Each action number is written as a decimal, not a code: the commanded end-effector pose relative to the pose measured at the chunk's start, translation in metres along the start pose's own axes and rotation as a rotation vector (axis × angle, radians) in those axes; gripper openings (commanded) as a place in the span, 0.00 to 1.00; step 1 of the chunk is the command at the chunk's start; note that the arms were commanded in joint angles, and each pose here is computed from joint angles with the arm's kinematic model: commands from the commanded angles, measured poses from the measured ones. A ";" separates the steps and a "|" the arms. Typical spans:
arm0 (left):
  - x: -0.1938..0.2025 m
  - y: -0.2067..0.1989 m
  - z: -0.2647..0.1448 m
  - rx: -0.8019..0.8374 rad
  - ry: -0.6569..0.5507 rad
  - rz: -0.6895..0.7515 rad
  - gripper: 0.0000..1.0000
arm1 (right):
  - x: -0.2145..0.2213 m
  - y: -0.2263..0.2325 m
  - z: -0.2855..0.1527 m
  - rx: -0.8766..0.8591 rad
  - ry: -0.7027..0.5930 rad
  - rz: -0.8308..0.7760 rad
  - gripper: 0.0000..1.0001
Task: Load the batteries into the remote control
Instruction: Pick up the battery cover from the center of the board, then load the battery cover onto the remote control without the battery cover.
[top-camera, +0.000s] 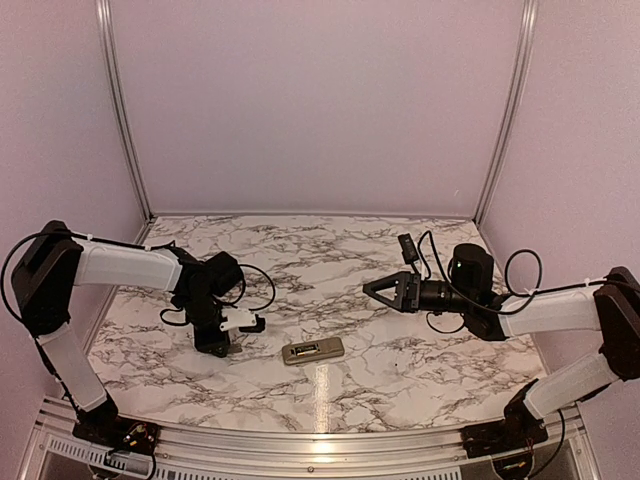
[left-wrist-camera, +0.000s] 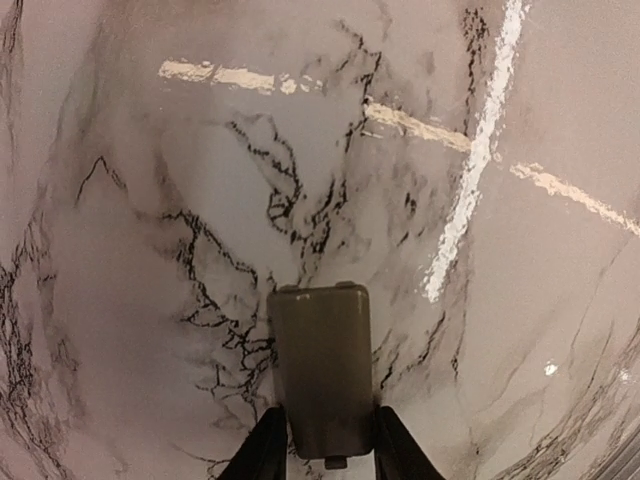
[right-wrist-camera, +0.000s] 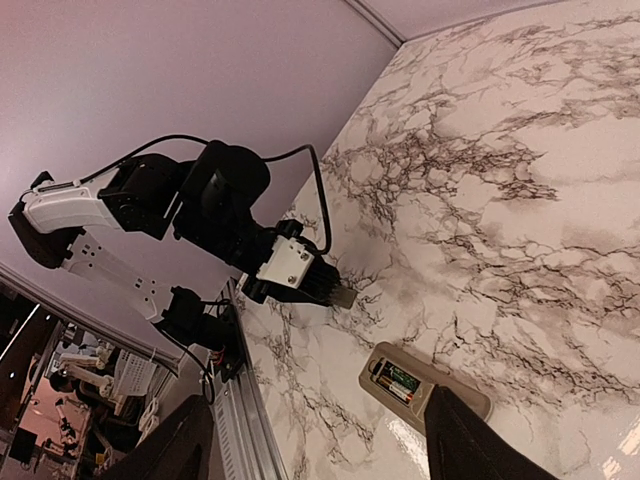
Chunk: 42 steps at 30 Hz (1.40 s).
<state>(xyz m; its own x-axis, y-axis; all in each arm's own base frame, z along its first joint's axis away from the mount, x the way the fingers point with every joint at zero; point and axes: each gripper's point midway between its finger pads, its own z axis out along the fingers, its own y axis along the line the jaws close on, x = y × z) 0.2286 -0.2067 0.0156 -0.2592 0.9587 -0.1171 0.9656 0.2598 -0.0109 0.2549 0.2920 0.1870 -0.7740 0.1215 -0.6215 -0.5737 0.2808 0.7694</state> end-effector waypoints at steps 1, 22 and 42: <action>-0.011 0.009 -0.011 -0.050 -0.021 -0.017 0.29 | -0.010 0.006 0.001 -0.018 -0.012 -0.018 0.71; -0.130 -0.029 -0.083 -0.112 -0.222 -0.054 0.17 | 0.007 -0.018 0.005 0.066 0.065 0.013 0.70; -0.147 -0.054 -0.040 -0.024 -0.044 0.020 0.23 | 0.036 -0.048 0.017 0.086 0.163 0.117 0.68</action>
<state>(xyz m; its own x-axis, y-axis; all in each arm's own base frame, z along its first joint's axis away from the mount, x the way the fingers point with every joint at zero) 0.2185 -0.3581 0.0791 -0.2531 0.9411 -0.2242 0.9645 0.2636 0.0177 0.2525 0.2956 0.1178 -0.8746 -0.0022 -0.4848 -0.4503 0.3745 0.8106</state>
